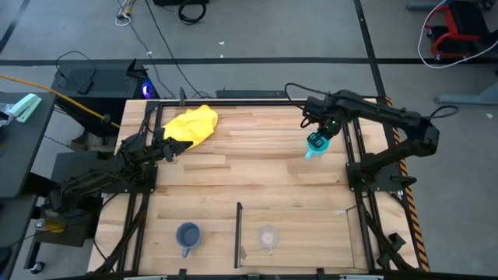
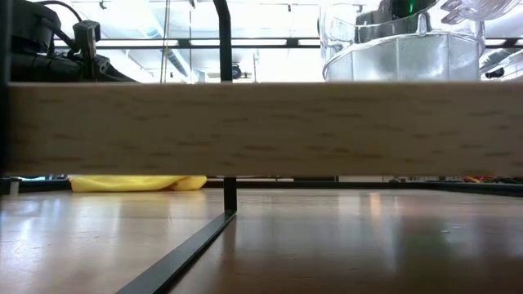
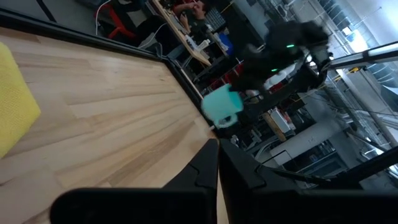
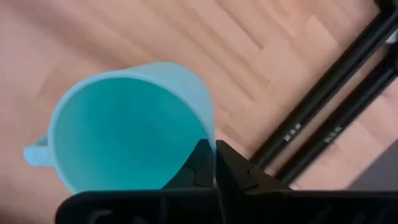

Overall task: Stack small to large cups/mugs on shelf
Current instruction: Put the blue mug on the shelf

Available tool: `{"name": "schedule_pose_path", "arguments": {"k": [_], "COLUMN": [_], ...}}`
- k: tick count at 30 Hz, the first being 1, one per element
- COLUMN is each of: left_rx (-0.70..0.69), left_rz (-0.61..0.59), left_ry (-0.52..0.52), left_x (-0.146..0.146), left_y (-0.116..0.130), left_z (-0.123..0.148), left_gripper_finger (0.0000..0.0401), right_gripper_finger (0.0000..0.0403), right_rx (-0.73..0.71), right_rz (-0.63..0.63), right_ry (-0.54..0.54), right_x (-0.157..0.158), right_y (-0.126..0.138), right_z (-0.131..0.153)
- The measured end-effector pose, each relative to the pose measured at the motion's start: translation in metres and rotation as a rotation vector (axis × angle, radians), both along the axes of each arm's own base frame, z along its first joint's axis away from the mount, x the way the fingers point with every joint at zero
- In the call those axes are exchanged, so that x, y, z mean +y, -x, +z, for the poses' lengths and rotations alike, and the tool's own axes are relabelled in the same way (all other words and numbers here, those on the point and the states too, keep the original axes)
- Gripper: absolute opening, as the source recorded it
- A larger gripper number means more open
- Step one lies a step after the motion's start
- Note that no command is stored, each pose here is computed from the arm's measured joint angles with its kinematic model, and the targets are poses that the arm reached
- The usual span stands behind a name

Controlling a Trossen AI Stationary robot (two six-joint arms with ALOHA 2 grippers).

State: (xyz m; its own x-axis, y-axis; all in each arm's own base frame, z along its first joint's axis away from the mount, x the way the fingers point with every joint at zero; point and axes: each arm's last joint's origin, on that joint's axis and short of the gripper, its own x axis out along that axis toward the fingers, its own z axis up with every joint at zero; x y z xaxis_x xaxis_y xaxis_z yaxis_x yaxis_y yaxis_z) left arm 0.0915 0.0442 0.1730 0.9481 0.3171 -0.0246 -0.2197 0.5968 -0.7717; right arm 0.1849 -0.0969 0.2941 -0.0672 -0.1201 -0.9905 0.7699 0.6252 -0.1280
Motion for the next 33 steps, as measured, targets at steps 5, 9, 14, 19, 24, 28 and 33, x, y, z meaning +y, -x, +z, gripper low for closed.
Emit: {"name": "schedule_pose_path", "arguments": {"k": [5, 9, 14, 19, 24, 28, 33], "left_rx": [0.000, 0.000, 0.000, 0.000, 0.000, 0.003, 0.000], "left_rz": [0.000, 0.000, 0.000, 0.001, 0.001, 0.002, 0.048], "left_ry": [-0.001, -0.001, -0.002, -0.002, 0.001, 0.003, 0.019], "left_x": [0.000, 0.000, 0.000, 0.000, 0.000, 0.000, 0.001], "left_y": [0.000, 0.000, 0.000, 0.000, 0.000, 0.000, 0.001], "left_z": [0.000, 0.000, 0.000, 0.000, 0.000, 0.000, -0.001], "left_gripper_finger": [0.0022, 0.0017, 0.0012, 0.0019, 0.0016, 0.0010, 0.0017], "right_gripper_finger": [0.0003, 0.0003, 0.0003, 0.0003, 0.0002, 0.0002, 0.0002], "right_rx": [-0.093, -0.245, -0.306, -0.305, -0.269, -0.204, -0.117], "right_rz": [0.224, 0.341, 0.442, 0.468, 0.466, 0.500, 0.571], "right_ry": [-0.003, -0.019, -0.051, -0.104, -0.141, -0.147, -0.121], "right_x": [0.029, 0.059, 0.102, 0.142, 0.181, 0.209, 0.240], "right_y": [-0.008, -0.017, -0.020, -0.018, -0.017, -0.023, -0.043], "right_z": [0.053, 0.084, 0.097, 0.096, 0.088, 0.075, 0.048]}}
